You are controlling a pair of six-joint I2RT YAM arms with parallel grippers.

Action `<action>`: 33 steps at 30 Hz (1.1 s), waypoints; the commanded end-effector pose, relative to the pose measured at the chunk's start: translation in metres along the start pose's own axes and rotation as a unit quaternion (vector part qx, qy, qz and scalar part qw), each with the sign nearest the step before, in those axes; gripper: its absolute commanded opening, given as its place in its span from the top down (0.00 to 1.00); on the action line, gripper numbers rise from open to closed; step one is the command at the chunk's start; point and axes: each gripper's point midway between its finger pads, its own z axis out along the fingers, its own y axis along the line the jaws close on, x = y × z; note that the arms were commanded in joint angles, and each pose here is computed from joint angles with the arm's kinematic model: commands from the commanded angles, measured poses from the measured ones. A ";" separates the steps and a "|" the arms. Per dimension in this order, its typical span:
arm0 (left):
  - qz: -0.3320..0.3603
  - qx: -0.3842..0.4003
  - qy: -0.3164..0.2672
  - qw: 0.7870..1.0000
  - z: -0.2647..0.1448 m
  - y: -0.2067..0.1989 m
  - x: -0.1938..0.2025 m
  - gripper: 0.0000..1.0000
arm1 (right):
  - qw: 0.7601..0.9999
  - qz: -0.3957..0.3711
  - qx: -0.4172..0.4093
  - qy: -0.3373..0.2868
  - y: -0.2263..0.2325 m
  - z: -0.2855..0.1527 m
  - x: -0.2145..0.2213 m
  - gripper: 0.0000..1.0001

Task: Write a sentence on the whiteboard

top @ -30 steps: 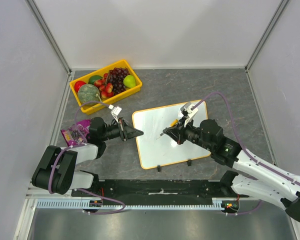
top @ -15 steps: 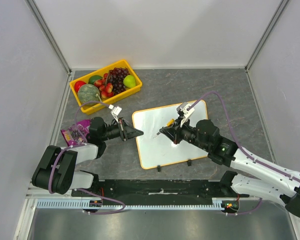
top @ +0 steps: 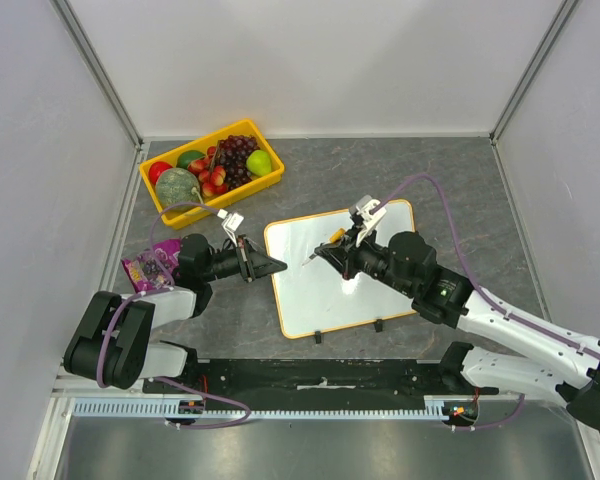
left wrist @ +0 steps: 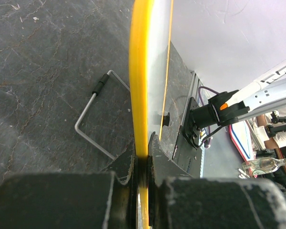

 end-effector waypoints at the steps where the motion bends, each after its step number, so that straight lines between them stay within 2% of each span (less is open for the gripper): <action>1: 0.046 -0.020 0.032 0.998 -0.003 0.018 0.023 0.98 | 0.999 -0.016 -0.002 -0.041 0.005 0.004 -0.034 1.00; 8: 0.051 -0.019 0.030 0.998 -0.003 0.017 0.022 0.98 | 0.996 -0.027 0.019 -0.085 -0.002 0.001 -0.053 1.00; 13: 0.051 -0.023 0.029 0.998 -0.004 0.018 0.023 0.98 | 0.991 -0.032 0.066 -0.114 -0.017 0.000 -0.068 1.00; 25: 0.045 -0.016 0.037 0.998 -0.002 0.017 0.024 0.98 | 0.989 -0.041 0.087 -0.111 -0.025 0.026 -0.068 1.00; 33: 0.043 -0.014 0.039 0.998 -0.002 0.018 0.025 0.98 | 0.986 -0.037 0.113 -0.120 -0.035 0.027 -0.067 1.00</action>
